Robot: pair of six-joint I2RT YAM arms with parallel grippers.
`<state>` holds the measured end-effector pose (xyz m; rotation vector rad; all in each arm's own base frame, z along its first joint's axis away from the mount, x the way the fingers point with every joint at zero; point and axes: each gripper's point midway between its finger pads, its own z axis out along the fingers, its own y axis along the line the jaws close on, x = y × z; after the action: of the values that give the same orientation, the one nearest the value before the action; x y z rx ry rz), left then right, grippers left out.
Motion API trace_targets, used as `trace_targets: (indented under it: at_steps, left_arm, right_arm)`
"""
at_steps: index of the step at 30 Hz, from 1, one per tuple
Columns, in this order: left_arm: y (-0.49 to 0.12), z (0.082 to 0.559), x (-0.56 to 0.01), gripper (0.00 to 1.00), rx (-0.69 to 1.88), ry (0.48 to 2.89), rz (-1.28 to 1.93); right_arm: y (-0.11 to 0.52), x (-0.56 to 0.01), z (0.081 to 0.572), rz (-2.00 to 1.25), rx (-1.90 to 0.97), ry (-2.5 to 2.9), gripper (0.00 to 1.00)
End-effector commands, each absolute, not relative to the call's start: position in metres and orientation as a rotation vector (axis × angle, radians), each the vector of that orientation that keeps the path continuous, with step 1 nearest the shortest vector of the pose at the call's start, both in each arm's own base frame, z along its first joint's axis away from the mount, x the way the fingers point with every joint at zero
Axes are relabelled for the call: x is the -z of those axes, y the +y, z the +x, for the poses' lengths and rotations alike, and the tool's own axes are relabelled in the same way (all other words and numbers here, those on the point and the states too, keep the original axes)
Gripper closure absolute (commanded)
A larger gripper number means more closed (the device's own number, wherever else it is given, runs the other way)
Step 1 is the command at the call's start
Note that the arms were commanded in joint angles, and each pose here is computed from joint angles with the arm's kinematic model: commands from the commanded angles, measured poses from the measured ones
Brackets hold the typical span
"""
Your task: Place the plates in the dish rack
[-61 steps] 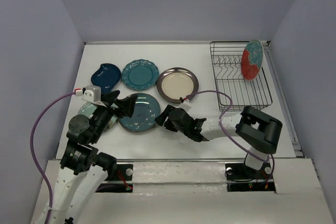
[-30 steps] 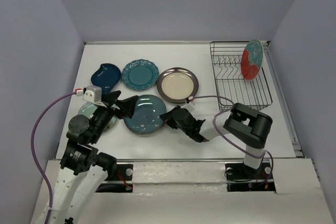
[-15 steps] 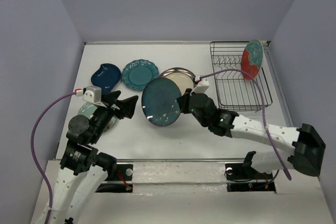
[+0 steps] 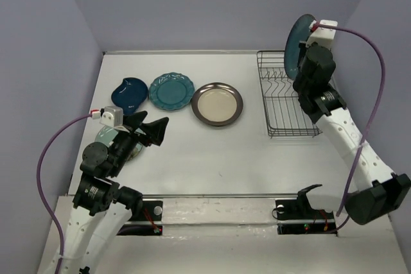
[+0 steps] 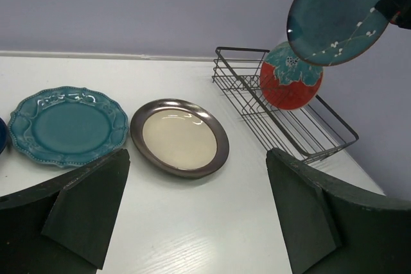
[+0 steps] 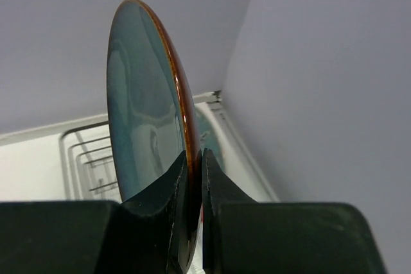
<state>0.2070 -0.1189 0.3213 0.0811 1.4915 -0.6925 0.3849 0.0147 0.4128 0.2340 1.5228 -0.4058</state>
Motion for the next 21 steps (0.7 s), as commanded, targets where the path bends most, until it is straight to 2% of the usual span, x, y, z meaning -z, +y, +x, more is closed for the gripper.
trace_targets:
  at_steps: [1, 7, 11, 21]
  left_arm:
    - [-0.122, 0.197, -0.350, 0.01, 0.726, 1.402, 0.110]
    - [-0.124, 0.193, -0.351, 0.01, 0.739, 1.399, 0.123]
    - [-0.126, 0.192, -0.349, 0.01, 0.744, 1.404, 0.127]
    - [-0.129, 0.190, -0.349, 0.01, 0.754, 1.407, 0.141]
  right_arm:
    - [-0.010, -0.480, 0.413, 0.160, 0.528, 1.382, 0.93]
    - [-0.019, -0.470, 0.455, 0.001, 0.687, 1.406, 0.93]
    - [-0.024, -0.441, 0.478, -0.036, 0.739, 1.469, 0.93]
    - [-0.049, -0.429, 0.486, 0.000, 0.785, 1.492, 0.93]
